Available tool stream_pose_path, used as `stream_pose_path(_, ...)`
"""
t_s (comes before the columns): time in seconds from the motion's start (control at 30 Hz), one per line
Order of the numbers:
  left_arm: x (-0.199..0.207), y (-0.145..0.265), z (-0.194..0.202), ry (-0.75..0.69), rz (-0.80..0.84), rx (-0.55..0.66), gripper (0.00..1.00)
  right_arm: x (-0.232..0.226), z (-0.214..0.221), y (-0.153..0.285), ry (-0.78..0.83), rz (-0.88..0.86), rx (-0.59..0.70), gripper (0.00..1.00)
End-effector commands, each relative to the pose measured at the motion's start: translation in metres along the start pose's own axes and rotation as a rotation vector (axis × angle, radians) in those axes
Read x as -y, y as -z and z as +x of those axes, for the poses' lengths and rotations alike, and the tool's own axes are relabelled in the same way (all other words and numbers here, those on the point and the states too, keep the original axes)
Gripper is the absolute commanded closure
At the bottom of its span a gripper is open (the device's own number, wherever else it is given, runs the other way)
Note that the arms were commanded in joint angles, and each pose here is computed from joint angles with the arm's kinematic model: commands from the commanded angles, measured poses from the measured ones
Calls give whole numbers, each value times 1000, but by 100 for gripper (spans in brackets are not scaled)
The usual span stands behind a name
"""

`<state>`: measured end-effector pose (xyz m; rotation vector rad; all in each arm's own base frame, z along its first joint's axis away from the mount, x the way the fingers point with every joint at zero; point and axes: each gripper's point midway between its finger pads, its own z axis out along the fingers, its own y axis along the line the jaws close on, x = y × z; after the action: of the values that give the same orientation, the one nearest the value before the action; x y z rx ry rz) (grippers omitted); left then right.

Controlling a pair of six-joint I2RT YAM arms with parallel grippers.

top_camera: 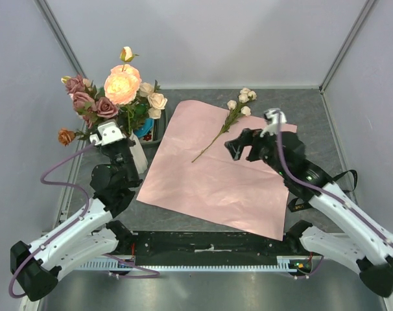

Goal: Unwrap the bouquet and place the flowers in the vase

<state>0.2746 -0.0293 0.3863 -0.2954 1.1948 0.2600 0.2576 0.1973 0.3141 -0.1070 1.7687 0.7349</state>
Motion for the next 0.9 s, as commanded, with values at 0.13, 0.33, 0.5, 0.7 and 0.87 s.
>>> stream_pose_path(0.13,-5,10,27,131,-35,-145,53,35,87,-60,-172,190,-313,2)
stream_pose_path(0.33,-8,30,18,311,65,-246,24,97,133,-108,-302,362,-430,2)
stream_pose_path(0.5,1,54,3,384,247,-358,12,123,133,-148,-329,391,-391,2)
stream_pose_path(0.7,12,84,-12,504,417,-461,12,130,139,-192,-358,372,-347,12)
stream_pose_path(0.87,26,115,-22,564,609,-518,14,134,144,-222,-386,340,-300,42)
